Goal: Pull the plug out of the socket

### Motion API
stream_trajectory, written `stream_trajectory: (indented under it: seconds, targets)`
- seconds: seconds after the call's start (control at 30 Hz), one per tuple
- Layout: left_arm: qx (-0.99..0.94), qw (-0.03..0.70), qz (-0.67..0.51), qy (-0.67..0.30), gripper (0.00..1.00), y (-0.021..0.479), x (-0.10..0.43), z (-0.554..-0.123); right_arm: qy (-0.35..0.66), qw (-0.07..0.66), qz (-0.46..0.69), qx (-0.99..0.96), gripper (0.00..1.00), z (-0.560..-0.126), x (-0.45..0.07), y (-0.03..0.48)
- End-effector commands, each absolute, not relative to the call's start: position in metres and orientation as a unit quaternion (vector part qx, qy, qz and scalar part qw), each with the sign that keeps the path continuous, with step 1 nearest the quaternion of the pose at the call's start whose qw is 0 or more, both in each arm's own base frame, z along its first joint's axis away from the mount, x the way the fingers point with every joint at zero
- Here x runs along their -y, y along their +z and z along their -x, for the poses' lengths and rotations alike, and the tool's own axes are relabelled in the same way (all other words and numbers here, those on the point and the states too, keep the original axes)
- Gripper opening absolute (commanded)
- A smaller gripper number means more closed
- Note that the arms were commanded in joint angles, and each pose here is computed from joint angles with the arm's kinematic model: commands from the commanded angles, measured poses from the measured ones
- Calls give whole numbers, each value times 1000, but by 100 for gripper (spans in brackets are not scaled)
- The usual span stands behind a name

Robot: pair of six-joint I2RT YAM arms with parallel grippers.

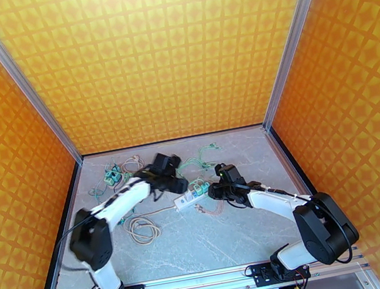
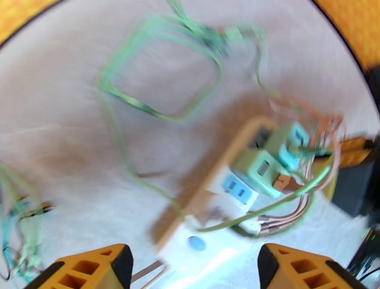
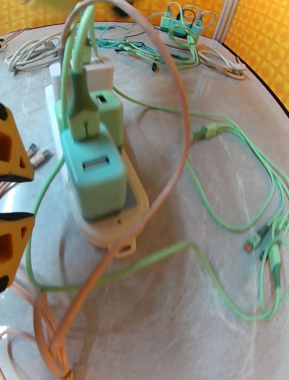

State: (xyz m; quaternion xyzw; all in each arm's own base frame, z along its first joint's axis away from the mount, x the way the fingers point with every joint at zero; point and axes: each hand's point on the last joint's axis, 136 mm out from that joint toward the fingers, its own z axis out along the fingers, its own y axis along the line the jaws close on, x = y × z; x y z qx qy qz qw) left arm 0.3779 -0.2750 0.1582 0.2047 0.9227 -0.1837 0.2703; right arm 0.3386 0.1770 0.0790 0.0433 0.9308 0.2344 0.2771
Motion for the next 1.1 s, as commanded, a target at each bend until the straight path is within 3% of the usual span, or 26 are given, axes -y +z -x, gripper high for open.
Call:
stream_trajectory:
  seconds: [0.0, 0.27, 0.8, 1.07]
  targets:
    - [-937, 256, -163, -175, 68, 141, 254, -377, 236, 275, -65, -930, 21, -350, -184, 72]
    - [-947, 231, -129, -183, 59, 109, 248, -381, 219, 269, -77, -935, 19, -372, -188, 58]
    - [-963, 136, -131, -191, 55, 26, 261, -355, 171, 274, -41, -946, 20, -419, -187, 54]
    - [-949, 131, -140, -251, 54, 34, 303, -335, 161, 266, -34, -950, 20, -421, -181, 46]
